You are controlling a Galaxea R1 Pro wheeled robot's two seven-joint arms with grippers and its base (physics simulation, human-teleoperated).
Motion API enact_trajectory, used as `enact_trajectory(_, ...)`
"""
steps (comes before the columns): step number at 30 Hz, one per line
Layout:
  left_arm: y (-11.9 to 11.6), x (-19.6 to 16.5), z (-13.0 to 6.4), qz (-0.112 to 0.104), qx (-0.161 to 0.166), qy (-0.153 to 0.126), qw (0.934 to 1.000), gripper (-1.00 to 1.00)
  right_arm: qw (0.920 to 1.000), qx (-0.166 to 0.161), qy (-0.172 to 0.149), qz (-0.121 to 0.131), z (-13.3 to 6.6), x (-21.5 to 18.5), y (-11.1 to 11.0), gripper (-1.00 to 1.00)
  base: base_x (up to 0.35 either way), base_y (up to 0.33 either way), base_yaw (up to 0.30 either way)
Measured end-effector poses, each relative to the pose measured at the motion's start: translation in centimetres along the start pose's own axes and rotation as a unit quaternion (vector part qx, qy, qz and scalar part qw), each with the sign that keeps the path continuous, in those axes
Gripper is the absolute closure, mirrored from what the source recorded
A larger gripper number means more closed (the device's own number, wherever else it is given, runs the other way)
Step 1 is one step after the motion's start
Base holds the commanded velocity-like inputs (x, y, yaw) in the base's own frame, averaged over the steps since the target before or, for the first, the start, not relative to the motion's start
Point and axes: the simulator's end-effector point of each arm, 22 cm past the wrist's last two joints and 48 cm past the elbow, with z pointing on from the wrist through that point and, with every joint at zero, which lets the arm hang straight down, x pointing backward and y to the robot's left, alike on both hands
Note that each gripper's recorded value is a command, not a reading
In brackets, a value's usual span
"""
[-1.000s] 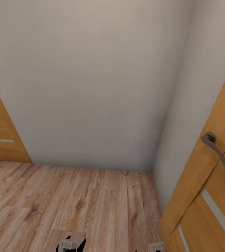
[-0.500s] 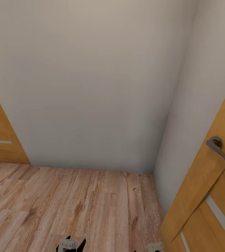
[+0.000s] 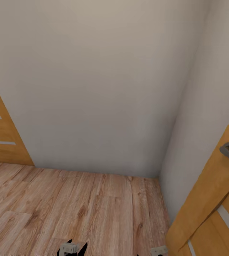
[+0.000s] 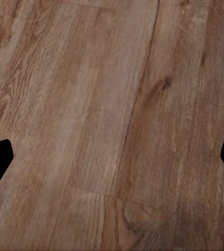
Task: Move the two storage containers from the living room to the garage. In the garage, place one container on the floor and stack the other container on top of it (either order is fine).
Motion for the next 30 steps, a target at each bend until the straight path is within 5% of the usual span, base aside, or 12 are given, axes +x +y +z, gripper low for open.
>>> enact_trajectory(30,0.15,0.23,-0.04,-0.001,-0.002,0.002,1.0,-1.0,1.0,0.0,0.002,0.0,0.02,0.24,-0.02,-1.0,0.234,0.0,0.048)
